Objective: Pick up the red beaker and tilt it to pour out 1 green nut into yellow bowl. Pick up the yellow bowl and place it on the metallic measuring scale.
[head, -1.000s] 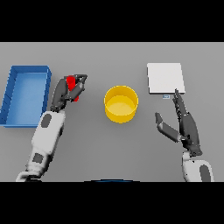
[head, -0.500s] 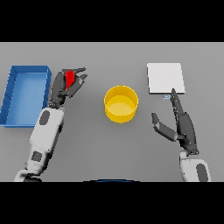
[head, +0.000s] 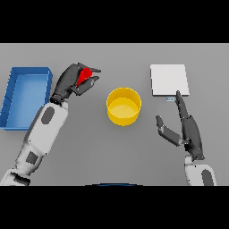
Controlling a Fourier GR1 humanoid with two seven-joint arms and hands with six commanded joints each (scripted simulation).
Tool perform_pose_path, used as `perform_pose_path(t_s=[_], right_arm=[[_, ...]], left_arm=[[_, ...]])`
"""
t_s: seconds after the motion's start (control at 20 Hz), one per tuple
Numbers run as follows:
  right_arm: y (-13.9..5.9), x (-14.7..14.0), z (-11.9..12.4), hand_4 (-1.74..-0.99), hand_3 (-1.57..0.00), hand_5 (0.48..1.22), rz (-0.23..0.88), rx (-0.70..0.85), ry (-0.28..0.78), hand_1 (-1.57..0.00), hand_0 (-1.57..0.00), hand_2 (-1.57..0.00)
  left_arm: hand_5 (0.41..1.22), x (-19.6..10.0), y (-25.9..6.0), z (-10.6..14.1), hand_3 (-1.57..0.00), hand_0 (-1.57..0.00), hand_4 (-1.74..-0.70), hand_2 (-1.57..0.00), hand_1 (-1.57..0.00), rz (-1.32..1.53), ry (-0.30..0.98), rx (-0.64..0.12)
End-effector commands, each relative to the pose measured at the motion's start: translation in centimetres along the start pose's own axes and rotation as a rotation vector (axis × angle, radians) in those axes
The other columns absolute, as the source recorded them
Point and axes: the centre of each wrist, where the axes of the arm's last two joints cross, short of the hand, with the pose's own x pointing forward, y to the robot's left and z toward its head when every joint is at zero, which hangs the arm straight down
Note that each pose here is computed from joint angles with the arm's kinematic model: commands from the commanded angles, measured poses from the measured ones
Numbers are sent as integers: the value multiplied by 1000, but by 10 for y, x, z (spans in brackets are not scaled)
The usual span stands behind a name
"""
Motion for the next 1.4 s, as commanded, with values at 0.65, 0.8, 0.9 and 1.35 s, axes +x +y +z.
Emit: perform_pose_path(t_s=[0.65,0.8,0.9,1.35], right_arm=[[0,-2,-1,-1264,1,717,-24,12,16,1,1,1],[3,-1,-3,-1258,1,697,-22,1,7,1,1,1],[4,-1,-1,-1245,1,679,-19,-9,4,1,1,1],[7,-3,-4,-1191,1,649,-10,-24,15,1,1,1]], left_arm=[[1193,54,-16,-34,-1570,-1570,-1740,-1570,-1570,-858,-157,-294],[1206,64,-26,-42,-1571,-1571,-1613,-1571,-1571,-1039,-201,-393],[1212,73,-30,-49,-1571,-1571,-1656,-1571,-1571,-1158,-201,-461],[1220,99,-50,-63,-1571,-1571,-1728,-1571,-1571,-1531,-255,-624]])
